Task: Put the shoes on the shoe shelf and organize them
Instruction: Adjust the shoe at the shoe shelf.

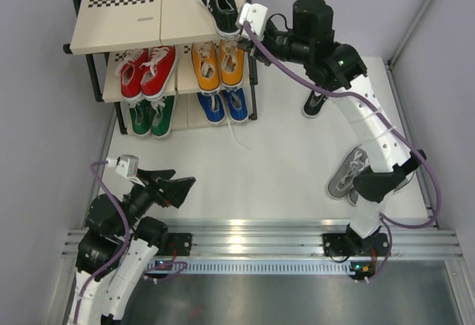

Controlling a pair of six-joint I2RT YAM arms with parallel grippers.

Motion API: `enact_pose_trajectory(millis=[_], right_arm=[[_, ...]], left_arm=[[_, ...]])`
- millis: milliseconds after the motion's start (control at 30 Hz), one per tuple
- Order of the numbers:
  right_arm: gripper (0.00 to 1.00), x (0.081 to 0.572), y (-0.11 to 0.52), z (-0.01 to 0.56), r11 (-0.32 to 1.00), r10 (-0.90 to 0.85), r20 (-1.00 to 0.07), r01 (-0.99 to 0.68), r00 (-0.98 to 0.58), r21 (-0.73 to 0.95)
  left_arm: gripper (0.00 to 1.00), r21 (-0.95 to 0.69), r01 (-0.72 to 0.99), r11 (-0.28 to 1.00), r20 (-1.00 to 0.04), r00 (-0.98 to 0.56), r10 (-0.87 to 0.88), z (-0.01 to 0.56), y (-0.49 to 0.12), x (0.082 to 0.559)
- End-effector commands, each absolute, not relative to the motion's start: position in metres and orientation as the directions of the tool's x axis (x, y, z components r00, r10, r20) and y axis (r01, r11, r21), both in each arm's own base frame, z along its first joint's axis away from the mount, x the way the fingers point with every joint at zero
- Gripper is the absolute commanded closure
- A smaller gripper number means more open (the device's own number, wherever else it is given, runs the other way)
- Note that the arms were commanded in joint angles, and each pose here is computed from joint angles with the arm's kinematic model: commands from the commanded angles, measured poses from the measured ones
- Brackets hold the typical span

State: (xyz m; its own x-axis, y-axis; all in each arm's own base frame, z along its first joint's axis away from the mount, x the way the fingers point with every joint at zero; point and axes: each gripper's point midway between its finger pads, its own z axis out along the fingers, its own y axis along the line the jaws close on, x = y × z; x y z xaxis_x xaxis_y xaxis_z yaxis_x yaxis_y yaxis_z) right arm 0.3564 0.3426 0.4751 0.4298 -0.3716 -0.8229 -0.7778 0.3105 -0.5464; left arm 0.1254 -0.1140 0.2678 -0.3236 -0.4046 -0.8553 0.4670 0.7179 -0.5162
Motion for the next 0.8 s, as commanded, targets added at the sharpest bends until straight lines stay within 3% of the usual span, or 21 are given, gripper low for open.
enact_pose_trajectory(millis=[0,767], right_arm=[[0.89,0.358,0.355,0.497,0.328,-0.286,-0.841,-0.778,0.459,-0.536],[0.93,0.394,0.388,0.498,0.396,-0.272,-0.817,-0.714,0.509,-0.577]], left_arm=[[0.02,-0.520,0.473,0.711,-0.854,-0.313,-0.416,0.271,-0.114,0.125],[0.02,-0.524,0.473,0.708,-0.851,-0.318,-0.418,0.270,-0.115,0.124]])
